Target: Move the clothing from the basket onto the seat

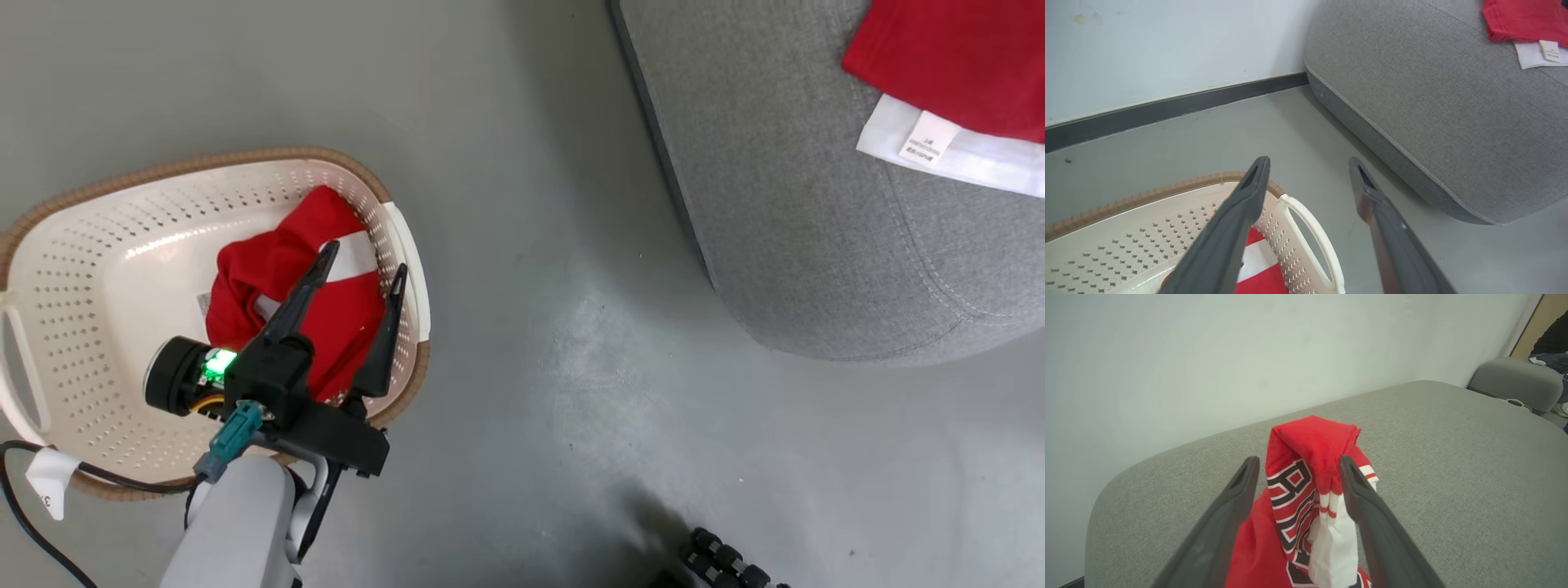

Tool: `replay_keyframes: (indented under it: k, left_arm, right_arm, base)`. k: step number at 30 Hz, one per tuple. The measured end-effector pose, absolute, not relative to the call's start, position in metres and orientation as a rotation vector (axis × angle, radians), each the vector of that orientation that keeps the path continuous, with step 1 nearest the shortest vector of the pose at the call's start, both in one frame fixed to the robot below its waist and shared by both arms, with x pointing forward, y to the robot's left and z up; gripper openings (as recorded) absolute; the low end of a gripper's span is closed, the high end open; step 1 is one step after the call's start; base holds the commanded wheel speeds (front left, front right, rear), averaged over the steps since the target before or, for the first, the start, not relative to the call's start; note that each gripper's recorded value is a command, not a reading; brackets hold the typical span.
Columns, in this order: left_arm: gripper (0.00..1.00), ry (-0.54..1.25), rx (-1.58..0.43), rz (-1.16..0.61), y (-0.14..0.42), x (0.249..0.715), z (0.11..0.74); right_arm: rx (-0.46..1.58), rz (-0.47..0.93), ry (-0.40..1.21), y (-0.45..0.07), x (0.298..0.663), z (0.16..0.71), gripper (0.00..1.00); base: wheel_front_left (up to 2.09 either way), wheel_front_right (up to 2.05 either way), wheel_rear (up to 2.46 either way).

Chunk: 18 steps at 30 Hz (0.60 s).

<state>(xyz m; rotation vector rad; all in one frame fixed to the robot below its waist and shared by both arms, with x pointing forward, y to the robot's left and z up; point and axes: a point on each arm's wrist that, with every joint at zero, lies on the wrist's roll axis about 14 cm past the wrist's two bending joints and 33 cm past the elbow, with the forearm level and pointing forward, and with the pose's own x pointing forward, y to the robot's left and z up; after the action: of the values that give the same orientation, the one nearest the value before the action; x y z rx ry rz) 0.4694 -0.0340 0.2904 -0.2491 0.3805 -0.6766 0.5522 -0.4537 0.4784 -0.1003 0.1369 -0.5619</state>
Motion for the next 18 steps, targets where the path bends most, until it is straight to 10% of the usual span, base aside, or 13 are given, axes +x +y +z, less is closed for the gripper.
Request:
replay_keyframes:
  k: [18]
  left_arm:
    - [1.00,0.296,-0.239,-0.618,-0.024,0.473,0.350]
  right_arm:
    - [-0.079,-0.374,0.035,-0.393,0.552,0.522,1.00]
  base:
    - [0.00,0.00,0.00]
